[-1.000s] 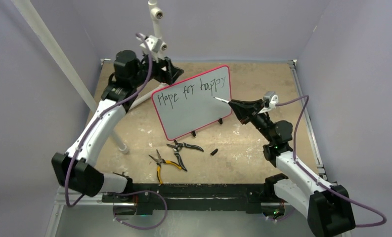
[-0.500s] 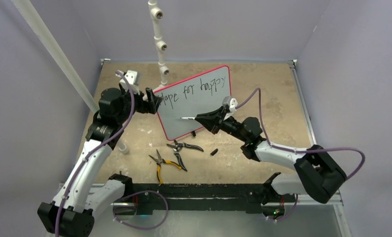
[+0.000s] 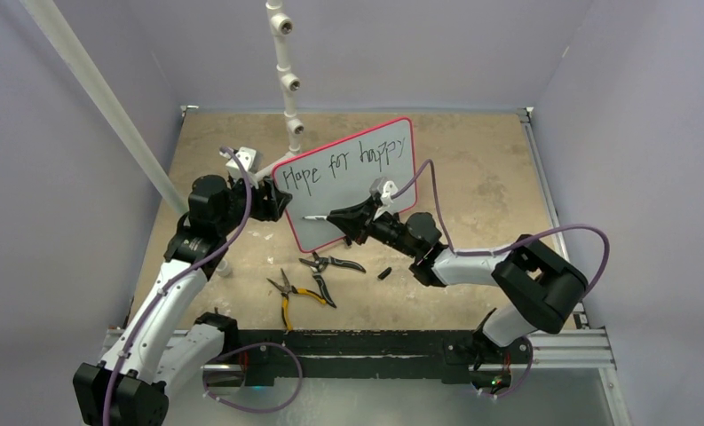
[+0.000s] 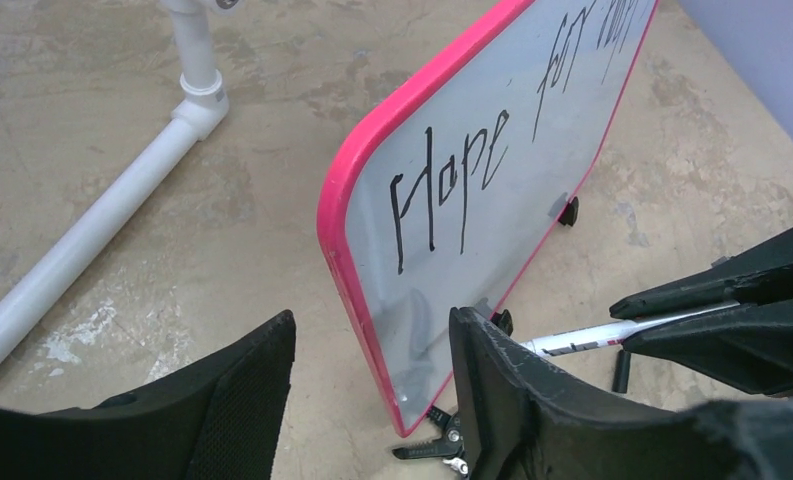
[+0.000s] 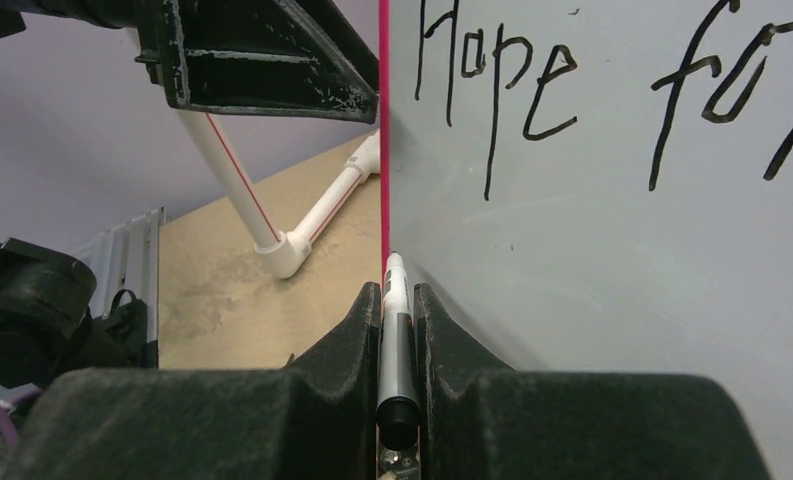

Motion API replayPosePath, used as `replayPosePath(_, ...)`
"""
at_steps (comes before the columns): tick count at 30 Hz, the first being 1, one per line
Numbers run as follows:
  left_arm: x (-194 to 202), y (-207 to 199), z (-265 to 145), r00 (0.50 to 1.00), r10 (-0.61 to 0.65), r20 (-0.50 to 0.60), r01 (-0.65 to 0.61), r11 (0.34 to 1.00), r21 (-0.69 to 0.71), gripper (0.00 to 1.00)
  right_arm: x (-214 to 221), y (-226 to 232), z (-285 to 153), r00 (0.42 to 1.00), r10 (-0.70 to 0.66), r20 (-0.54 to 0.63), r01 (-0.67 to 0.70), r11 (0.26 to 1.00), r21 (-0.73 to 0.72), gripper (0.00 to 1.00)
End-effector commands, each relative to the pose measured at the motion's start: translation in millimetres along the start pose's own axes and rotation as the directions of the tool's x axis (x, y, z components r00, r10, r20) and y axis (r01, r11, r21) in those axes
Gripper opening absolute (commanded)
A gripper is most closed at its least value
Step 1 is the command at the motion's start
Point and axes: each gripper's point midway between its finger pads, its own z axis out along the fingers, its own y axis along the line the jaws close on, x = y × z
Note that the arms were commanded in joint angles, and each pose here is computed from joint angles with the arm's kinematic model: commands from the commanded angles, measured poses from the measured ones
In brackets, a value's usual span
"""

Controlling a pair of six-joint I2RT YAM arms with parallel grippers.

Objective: Write a sentence on the whiteboard

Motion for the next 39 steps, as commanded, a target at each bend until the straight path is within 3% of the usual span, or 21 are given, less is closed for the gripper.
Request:
replayPosePath(1,-8,-3,4,0.999,0.02,0.038,-0.021,0.999,0.025,0.53,-24,-8,15,0.995,-0.047,0.086,0.042,0.998,0.055,0.0)
replayPosePath(5,-5,-1,4,0.999,0.027,0.031,-0.027,0.999,0.019,0.44,-17,-16,16,0.997,-0.045,0.069,0.039,0.995,0.095,0.0)
replayPosePath(20,1,-1,8,1.0,0.029,0.005,-0.029,0.999,0.027,0.28,-6,-23,26,0.998,-0.044,0.049,0.038,0.993,0.109,0.0)
replayPosePath(39,2,-2,10,1.0,0.029,0.0,-0.029,0.999,0.036,0.2,26,-28,9,0.999,-0.022,-0.047,0.029,0.986,0.162,0.0)
